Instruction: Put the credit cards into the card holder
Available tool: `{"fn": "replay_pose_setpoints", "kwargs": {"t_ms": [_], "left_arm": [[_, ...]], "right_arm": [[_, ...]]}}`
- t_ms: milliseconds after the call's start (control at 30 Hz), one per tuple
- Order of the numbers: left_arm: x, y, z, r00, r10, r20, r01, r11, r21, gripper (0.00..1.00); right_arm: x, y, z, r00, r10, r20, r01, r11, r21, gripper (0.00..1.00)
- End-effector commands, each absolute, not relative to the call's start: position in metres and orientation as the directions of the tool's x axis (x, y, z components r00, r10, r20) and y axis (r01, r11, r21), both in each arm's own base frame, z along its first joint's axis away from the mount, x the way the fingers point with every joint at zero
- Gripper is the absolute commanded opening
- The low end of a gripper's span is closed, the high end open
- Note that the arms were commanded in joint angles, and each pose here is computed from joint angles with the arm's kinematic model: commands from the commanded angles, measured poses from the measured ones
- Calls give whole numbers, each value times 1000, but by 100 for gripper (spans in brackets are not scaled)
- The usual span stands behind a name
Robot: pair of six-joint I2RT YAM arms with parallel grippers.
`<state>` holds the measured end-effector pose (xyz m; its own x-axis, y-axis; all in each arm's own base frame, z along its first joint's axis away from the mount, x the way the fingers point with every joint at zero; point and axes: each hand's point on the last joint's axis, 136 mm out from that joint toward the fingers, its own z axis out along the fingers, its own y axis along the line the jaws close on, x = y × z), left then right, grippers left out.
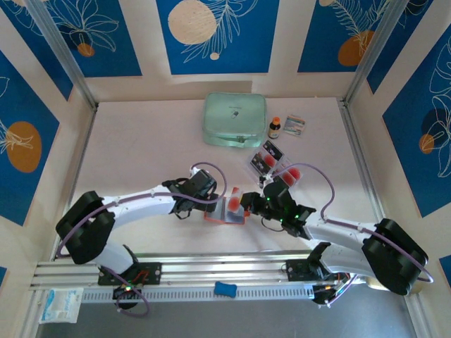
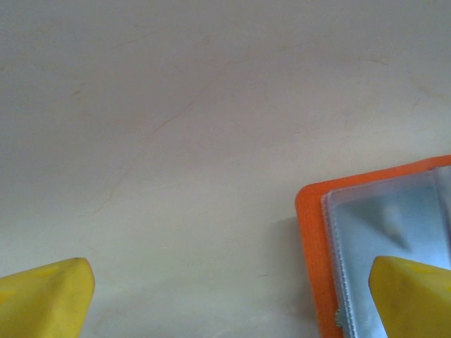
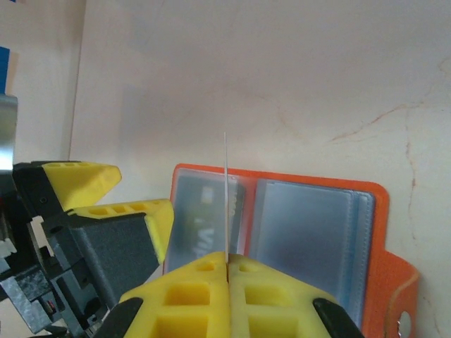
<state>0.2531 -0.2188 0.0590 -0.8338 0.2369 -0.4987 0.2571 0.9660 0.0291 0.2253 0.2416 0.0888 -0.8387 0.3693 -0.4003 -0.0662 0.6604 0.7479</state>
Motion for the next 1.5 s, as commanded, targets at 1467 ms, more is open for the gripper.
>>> {"fn": "replay_pose_setpoints", "kwargs": {"t_ms": [1467], "left_arm": [[237, -188, 30, -862, 241, -445, 206, 970, 126, 100]], "right_arm": [[238, 260, 79, -837, 398, -377, -48, 632, 774, 0]]}}
